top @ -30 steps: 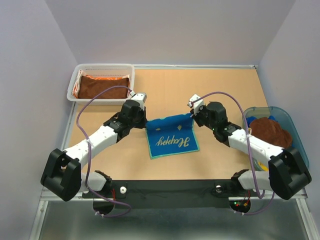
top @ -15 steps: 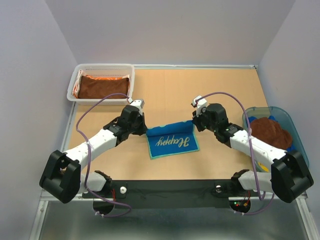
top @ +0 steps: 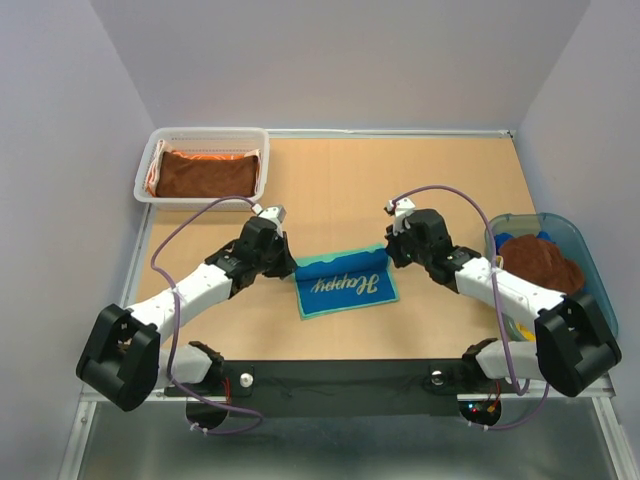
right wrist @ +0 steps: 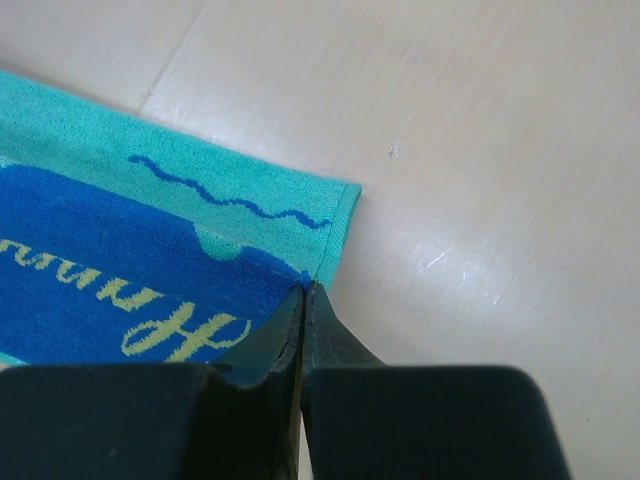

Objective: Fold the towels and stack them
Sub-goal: Fold the towel

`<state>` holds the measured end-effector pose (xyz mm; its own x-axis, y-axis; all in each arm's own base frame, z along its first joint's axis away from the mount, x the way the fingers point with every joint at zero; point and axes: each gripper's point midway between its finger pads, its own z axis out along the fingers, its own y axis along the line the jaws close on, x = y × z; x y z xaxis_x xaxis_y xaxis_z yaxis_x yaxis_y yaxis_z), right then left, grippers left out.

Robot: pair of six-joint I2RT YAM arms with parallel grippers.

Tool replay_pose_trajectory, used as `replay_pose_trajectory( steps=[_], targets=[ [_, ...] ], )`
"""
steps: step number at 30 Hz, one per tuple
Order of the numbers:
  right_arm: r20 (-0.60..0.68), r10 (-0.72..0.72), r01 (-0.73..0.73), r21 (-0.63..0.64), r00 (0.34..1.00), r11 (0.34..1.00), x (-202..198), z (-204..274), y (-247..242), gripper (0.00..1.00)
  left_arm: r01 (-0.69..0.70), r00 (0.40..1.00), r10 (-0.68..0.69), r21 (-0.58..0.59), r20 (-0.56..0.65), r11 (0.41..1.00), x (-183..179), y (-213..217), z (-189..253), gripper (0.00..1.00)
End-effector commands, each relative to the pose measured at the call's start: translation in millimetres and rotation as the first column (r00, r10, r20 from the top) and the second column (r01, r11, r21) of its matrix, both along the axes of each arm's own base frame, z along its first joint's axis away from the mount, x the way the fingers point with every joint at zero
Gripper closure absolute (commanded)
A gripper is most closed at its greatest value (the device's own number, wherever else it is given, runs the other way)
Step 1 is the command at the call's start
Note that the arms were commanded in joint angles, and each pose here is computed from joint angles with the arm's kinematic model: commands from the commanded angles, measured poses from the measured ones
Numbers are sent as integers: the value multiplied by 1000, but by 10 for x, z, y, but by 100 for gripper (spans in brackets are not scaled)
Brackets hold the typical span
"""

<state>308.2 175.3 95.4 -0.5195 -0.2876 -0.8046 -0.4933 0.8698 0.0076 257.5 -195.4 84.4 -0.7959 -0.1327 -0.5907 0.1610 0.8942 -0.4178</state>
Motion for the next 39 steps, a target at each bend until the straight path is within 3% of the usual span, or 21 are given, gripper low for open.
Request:
replay_pose_trajectory(
  steps=[1, 16, 21, 31, 39],
  targets=[
    [32, -72, 72, -19, 997, 997, 123, 94, -86, 99, -36, 998, 38, 46, -40, 998, -101, 161, -152, 100],
    [74, -97, 98, -2, 993, 995, 253, 282, -63, 100, -33, 999, 32, -43, -8, 999, -141, 12, 77, 100],
    [82, -113, 114, -9, 990, 993, 221, 279, -121, 99, -39, 998, 37, -47, -41, 998, -236, -14, -33, 100],
    [-23, -145, 145, 33, 989, 989, 74, 6, -99, 100, -62, 988, 67, 41, -142, 997, -429, 62, -525, 100],
    [-68, -159, 163, 67, 985, 984, -30, -84, -89, 100, -44, 986, 50, 41, -158, 998, -467, 23, -527, 100]
  ],
)
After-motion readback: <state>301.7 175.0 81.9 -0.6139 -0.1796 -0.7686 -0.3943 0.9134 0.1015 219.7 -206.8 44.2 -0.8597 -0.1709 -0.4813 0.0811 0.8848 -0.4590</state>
